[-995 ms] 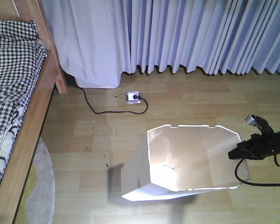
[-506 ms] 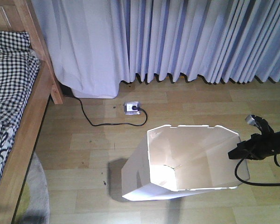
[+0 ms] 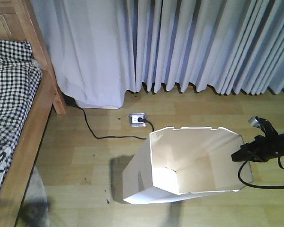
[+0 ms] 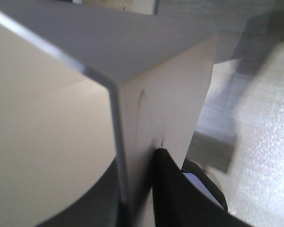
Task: Move trash bin to bedside with robot
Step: 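Drive closer to the curtain beside the bed head holding the bin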
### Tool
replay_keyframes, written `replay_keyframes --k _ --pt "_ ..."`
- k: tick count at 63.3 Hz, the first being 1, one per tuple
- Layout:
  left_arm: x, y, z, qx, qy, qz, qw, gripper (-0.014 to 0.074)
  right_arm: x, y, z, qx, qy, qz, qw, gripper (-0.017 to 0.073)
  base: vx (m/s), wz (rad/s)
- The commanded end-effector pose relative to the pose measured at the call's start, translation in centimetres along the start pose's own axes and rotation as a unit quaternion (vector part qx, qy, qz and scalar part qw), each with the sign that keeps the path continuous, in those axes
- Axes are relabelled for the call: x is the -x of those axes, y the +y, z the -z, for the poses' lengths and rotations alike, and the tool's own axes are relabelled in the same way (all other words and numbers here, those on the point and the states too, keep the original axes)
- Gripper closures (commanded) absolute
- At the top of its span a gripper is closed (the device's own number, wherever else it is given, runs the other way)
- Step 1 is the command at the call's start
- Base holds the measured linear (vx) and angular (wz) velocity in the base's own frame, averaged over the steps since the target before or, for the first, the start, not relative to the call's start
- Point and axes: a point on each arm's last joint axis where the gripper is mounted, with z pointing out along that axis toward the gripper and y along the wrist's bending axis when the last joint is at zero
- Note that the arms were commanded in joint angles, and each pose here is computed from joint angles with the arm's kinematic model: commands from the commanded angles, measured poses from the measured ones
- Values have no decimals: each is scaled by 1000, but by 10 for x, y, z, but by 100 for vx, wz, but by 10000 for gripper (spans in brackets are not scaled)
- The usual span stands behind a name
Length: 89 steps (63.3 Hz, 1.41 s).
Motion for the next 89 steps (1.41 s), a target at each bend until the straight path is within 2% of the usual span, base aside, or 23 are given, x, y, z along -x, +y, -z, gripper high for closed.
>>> replay_keyframes --k 1,89 --pt "15 -1 2 -4 -51 3 999 600 21 32 24 107 -48 3 993 564 19 4" --pt "15 -1 2 -4 -51 3 999 600 21 33 24 108 -48 3 993 564 17 1"
